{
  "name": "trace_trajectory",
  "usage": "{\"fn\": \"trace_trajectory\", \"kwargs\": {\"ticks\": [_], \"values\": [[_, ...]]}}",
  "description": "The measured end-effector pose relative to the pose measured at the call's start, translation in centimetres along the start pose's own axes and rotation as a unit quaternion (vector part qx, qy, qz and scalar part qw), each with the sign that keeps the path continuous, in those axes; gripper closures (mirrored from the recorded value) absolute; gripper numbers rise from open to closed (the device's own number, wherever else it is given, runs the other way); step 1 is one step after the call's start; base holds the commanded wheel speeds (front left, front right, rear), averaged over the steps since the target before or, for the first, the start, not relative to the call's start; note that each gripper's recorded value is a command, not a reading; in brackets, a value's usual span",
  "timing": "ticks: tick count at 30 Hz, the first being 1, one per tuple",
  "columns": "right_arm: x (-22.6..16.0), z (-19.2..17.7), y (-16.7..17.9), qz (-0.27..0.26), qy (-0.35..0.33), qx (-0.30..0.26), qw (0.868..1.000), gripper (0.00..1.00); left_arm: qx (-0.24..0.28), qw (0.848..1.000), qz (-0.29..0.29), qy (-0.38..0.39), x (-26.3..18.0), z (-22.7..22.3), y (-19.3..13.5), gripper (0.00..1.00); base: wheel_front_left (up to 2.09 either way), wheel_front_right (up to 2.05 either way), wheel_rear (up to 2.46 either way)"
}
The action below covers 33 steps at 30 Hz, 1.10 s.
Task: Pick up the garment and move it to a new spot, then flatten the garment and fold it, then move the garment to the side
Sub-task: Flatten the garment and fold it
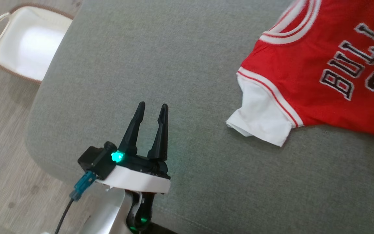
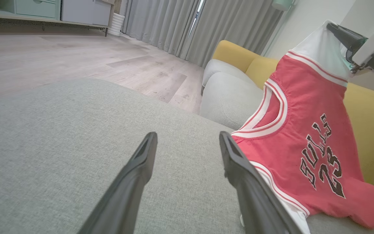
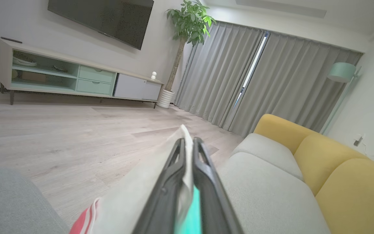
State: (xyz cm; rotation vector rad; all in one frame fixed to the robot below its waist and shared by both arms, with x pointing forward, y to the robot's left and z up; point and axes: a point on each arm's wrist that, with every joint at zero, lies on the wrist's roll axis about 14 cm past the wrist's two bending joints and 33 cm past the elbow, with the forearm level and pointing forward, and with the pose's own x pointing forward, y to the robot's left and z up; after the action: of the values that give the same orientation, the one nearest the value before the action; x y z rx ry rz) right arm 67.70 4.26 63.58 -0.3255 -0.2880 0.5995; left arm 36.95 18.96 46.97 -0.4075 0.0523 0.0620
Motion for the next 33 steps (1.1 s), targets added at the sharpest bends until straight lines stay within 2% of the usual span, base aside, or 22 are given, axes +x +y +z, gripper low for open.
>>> {"fn": "trace_trajectory", "kwargs": {"ticks": [6,10,13,17,26,33], "values": [[1.0,-1.1,1.3,0.002,0.01,0.008,1.0,0.0,0.002,1.0,0.006,0.006,0.1,-0.4,0.3,0.0,0.0,0.0,0.0],[0.0,-1.2,1.3,-0.002,0.013,0.017,1.0,0.0,-0.002,1.0,-0.006,0.005,0.5,-0.4,-0.4,0.0,0.0,0.0,0.0],[-1.9,-3.1,1.6,-0.003,0.036,0.025,0.999,0.0,0.0,1.0,-0.017,0.001,1.0,-0.2,-0.9,0.0,0.0,0.0,0.0],[-5.5,-4.8,2.5,-0.007,0.045,0.056,0.997,0.0,0.006,0.999,-0.031,-0.007,1.7,0.2,-1.6,0.0,0.0,0.0,0.0],[-15.8,-6.6,2.5,-0.072,0.052,0.129,0.988,0.0,0.018,0.997,-0.075,-0.016,3.0,0.3,-4.1,0.0,0.0,0.0,0.0],[-25.6,-8.6,3.1,-0.156,0.087,0.176,0.968,0.0,0.014,0.994,-0.109,-0.011,3.1,-0.3,-6.3,0.0,0.0,0.0,0.0]]}}
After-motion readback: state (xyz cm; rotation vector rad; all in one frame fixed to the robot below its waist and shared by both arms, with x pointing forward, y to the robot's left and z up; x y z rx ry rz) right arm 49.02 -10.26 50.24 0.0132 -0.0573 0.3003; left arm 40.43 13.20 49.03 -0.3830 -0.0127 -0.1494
